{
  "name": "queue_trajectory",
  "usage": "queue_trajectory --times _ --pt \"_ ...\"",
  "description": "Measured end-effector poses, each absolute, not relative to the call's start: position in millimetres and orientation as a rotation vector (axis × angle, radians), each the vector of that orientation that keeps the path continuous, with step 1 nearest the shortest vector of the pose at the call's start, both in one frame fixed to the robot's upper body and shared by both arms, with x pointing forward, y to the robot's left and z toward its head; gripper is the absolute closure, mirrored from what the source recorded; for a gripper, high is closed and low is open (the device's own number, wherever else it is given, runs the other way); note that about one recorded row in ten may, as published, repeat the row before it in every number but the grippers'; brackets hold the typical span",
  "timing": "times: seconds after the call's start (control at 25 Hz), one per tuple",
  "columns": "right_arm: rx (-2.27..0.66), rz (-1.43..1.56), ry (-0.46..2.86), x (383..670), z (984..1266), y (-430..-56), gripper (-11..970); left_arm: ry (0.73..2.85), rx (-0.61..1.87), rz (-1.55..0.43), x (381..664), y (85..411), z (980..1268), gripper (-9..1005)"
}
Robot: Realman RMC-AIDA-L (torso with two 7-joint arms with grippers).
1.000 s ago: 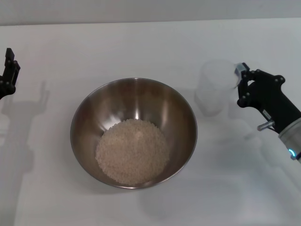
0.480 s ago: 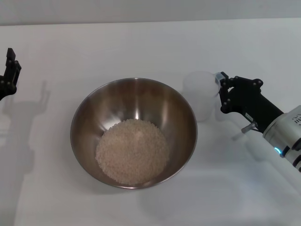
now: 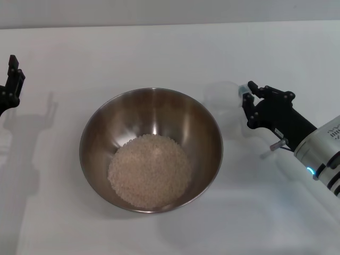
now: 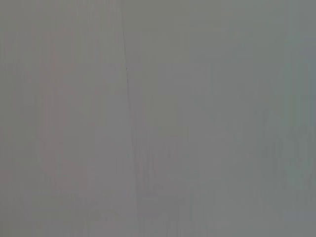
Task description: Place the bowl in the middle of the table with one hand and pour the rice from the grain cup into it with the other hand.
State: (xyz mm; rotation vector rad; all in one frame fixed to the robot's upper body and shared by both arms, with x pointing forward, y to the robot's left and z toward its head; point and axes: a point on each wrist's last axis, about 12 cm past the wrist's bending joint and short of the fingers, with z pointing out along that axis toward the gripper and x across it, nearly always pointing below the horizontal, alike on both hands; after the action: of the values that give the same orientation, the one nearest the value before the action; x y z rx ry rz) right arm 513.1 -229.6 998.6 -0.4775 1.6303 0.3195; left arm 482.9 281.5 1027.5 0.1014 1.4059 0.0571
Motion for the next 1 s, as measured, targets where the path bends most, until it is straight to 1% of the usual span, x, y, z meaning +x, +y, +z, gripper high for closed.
queue_trajectory --times 0.16,0.36,0.6,0.84,1.0 --pt "-0.486 0.325 1.633 510 997 -228 812 1.404 0.102 0.056 484 281 1028 262" --pt "-0.474 0.330 1.647 501 992 -230 579 1.403 0.105 0.054 484 280 1028 262" --pt "-0.437 0.325 1.649 480 986 -241 425 1.401 0.106 0.052 485 280 1029 262" --pt "-0.347 0.320 1.554 447 990 -258 384 1.401 0.108 0.052 486 280 1029 262" --pt "-0.236 0.261 1.486 425 995 -277 348 1.400 0.110 0.051 486 280 1029 262"
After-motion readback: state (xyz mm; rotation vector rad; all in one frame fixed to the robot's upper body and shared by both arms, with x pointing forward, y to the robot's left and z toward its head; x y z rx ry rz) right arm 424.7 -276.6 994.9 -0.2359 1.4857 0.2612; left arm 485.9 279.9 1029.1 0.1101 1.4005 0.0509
